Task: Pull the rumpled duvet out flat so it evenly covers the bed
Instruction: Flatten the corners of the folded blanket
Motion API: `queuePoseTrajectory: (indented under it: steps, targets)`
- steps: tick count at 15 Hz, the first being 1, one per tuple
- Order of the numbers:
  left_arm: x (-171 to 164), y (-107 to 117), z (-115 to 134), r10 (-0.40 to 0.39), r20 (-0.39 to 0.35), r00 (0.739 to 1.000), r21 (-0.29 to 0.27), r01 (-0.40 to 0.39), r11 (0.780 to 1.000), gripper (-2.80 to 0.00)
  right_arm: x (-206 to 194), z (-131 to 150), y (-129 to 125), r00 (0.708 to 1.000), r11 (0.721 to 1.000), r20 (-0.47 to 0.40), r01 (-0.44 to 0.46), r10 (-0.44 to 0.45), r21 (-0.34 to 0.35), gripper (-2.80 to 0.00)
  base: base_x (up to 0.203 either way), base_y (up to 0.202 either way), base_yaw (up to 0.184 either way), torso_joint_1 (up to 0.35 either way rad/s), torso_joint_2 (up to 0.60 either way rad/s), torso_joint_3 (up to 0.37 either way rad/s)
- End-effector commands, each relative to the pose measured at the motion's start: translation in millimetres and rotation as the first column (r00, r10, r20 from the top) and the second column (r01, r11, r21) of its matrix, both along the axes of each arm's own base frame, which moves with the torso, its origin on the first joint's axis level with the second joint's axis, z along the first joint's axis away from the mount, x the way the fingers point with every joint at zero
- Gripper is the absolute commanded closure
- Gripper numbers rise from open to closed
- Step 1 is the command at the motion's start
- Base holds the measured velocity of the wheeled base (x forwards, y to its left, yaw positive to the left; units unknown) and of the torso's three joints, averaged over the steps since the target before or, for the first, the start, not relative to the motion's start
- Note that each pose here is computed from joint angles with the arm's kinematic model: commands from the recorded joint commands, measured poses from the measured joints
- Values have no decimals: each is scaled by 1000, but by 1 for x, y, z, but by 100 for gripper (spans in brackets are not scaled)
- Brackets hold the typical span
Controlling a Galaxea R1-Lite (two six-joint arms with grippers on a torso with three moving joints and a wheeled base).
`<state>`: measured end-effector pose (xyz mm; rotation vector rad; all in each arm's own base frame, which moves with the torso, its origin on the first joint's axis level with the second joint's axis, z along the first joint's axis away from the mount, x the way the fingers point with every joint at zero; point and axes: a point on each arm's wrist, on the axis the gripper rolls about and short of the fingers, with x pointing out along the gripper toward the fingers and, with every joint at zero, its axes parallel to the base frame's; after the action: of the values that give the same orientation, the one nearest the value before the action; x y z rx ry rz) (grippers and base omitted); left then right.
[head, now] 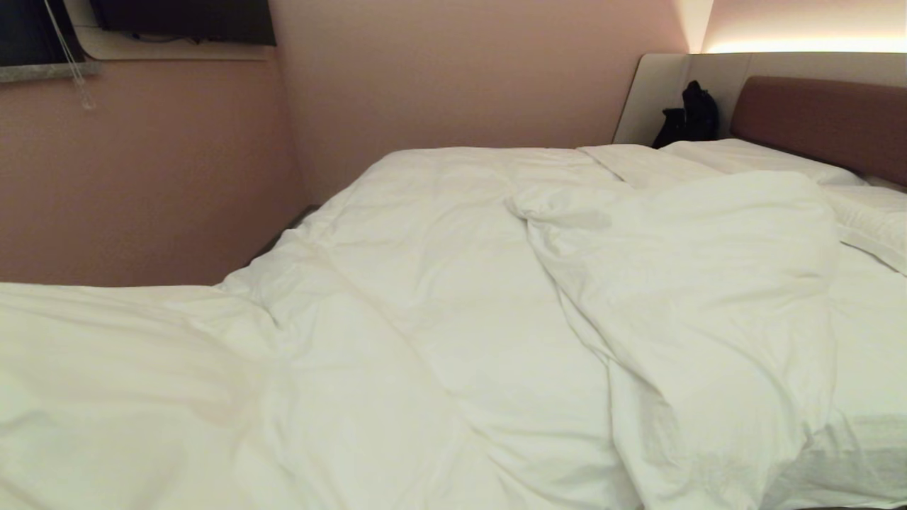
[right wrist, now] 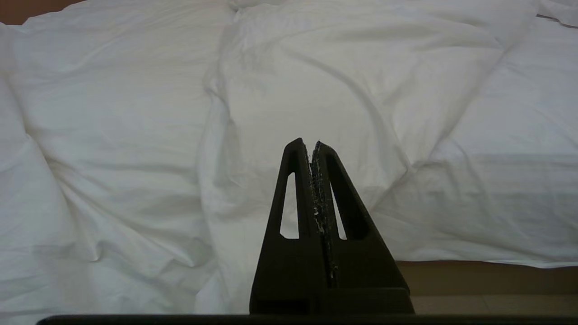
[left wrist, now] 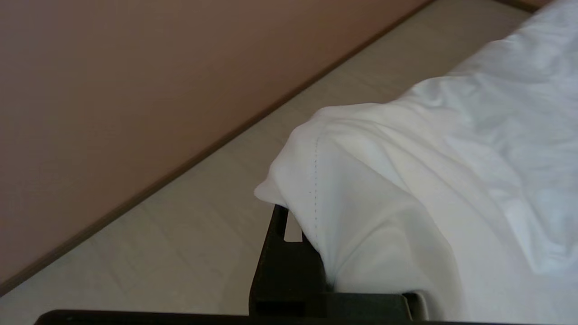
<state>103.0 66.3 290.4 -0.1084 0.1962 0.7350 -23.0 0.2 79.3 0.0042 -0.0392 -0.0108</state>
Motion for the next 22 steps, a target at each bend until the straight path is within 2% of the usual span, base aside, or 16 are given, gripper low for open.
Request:
queuePoseTrajectory:
  steps: [1, 6, 9, 12, 15, 17, 20, 22]
  targets:
    - [-2, 3, 0, 50, -8, 999, 12, -50, 999, 0, 0, 0, 0, 1000, 1000, -1, 0, 0, 0, 0, 0, 0, 0, 0, 0, 0]
    - [-13, 2, 2, 172, -50, 984, 101, -166, 981, 0, 0, 0, 0, 1000, 1000, -1, 0, 0, 0, 0, 0, 0, 0, 0, 0, 0]
    - [-23, 0, 2, 215, -74, 974, 139, -204, 969, 0, 0, 0, 0, 1000, 1000, -1, 0, 0, 0, 0, 0, 0, 0, 0, 0, 0]
    - [-25, 0, 0, 262, -92, 961, 157, -246, 957, 0, 0, 0, 0, 1000, 1000, -1, 0, 0, 0, 0, 0, 0, 0, 0, 0, 0]
    - [-23, 1, -8, 273, -129, 953, 157, -252, 955, 0, 0, 0, 0, 1000, 1000, -1, 0, 0, 0, 0, 0, 0, 0, 0, 0, 0]
    - [-22, 3, -14, 306, -161, 938, 160, -281, 946, 0, 0, 0, 0, 1000, 1000, -1, 0, 0, 0, 0, 0, 0, 0, 0, 0, 0]
    - [-20, 5, -28, 301, -219, 928, 154, -272, 950, 0, 0, 0, 0, 1000, 1000, -1, 0, 0, 0, 0, 0, 0, 0, 0, 0, 0]
    - [-19, 5, -31, 296, -227, 928, 153, -266, 952, 0, 0, 0, 0, 1000, 1000, -1, 0, 0, 0, 0, 0, 0, 0, 0, 0, 0]
